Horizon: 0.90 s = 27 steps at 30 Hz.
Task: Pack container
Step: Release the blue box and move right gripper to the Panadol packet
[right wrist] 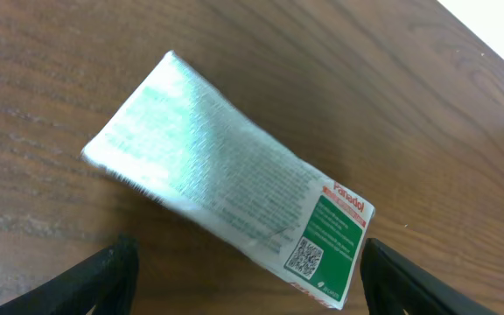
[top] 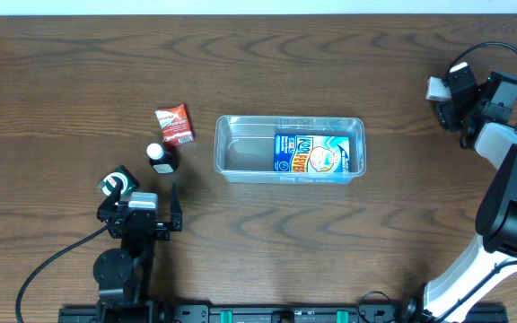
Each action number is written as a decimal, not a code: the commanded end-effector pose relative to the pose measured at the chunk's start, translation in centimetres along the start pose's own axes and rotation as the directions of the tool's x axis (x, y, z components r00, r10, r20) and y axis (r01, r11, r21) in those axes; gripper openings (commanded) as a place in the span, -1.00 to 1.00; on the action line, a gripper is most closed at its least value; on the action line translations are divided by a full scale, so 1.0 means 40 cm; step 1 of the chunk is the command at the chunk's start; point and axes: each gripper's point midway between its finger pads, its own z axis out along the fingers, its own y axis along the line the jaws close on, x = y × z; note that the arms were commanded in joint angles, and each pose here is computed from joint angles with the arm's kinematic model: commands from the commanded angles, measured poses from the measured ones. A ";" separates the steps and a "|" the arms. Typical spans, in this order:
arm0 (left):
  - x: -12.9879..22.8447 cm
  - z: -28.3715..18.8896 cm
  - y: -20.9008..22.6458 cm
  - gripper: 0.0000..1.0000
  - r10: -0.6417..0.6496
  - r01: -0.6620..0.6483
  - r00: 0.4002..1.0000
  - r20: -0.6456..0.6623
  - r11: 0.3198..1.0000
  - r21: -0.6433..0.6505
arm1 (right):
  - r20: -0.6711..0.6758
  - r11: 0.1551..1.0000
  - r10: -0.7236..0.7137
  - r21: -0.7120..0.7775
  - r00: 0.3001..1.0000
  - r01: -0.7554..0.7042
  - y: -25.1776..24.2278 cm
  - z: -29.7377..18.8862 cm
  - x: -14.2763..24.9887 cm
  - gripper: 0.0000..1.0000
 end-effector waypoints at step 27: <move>0.036 0.005 -0.007 0.96 -0.007 0.007 0.999 -0.033 1.000 0.008 | -0.154 0.439 0.836 -0.390 0.527 -0.810 0.097 -0.308 -0.218 0.99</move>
